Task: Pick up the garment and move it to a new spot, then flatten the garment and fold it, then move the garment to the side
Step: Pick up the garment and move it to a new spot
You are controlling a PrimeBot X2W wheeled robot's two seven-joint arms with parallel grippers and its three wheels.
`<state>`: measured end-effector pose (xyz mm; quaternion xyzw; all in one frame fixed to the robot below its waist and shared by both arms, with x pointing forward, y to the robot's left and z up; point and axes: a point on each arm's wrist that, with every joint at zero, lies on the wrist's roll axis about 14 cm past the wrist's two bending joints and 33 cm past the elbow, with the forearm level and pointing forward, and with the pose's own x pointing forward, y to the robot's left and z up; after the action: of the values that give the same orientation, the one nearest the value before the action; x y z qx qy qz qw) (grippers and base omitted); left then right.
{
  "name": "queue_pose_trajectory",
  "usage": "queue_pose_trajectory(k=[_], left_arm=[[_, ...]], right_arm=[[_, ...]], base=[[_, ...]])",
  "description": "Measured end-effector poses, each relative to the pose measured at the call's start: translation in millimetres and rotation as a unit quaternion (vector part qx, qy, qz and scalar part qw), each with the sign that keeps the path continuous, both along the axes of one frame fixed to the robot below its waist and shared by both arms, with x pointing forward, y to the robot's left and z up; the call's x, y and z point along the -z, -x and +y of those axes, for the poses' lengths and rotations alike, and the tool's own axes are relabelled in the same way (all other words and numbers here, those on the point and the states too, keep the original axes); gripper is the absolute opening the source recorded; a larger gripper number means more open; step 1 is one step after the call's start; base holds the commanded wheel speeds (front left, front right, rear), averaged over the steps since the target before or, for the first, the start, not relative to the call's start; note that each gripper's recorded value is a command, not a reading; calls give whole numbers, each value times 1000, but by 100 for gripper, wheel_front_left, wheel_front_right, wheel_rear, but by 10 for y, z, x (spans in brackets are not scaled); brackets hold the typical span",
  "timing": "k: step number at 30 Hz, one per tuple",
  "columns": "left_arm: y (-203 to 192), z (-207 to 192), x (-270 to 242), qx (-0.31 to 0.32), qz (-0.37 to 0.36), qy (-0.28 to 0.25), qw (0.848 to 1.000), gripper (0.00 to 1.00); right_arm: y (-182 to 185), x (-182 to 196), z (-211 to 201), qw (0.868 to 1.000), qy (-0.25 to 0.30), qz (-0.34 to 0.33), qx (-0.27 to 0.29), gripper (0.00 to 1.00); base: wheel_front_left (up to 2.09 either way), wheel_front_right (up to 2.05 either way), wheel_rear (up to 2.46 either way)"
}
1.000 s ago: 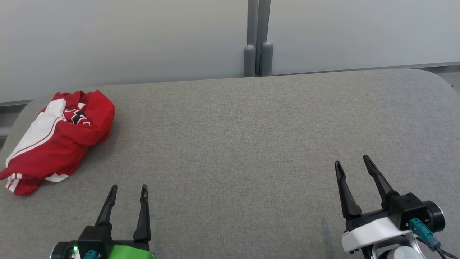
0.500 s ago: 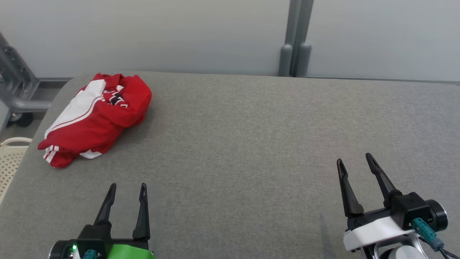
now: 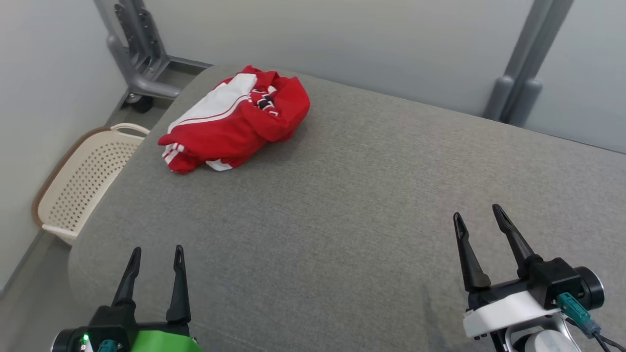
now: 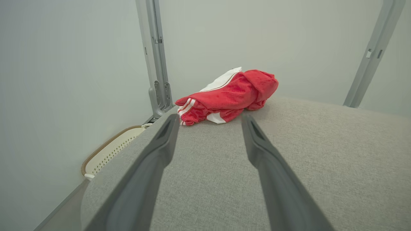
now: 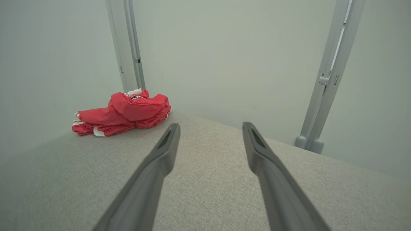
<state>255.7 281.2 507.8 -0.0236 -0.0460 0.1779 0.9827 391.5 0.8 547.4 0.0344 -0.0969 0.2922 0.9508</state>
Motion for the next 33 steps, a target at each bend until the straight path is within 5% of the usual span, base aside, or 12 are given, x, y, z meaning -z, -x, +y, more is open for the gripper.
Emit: queue_pose_trajectory(k=[8, 18, 33], left_arm=[[303, 248, 15, -58, 3, 2, 998, 100], [240, 283, 40, -40, 16, -15, 999, 100], [-1084, 659, -889, 55, 26, -183, 981, 100]], right_arm=[[13, 23, 373, 999, 0, 3, -53, 100], [16, 34, 194, 1000, 0, 5, -28, 100], [-341, 211, -35, 1000, 6, 12, 15, 100]], base=[[0, 0, 0], [0, 0, 0], [0, 0, 0]])
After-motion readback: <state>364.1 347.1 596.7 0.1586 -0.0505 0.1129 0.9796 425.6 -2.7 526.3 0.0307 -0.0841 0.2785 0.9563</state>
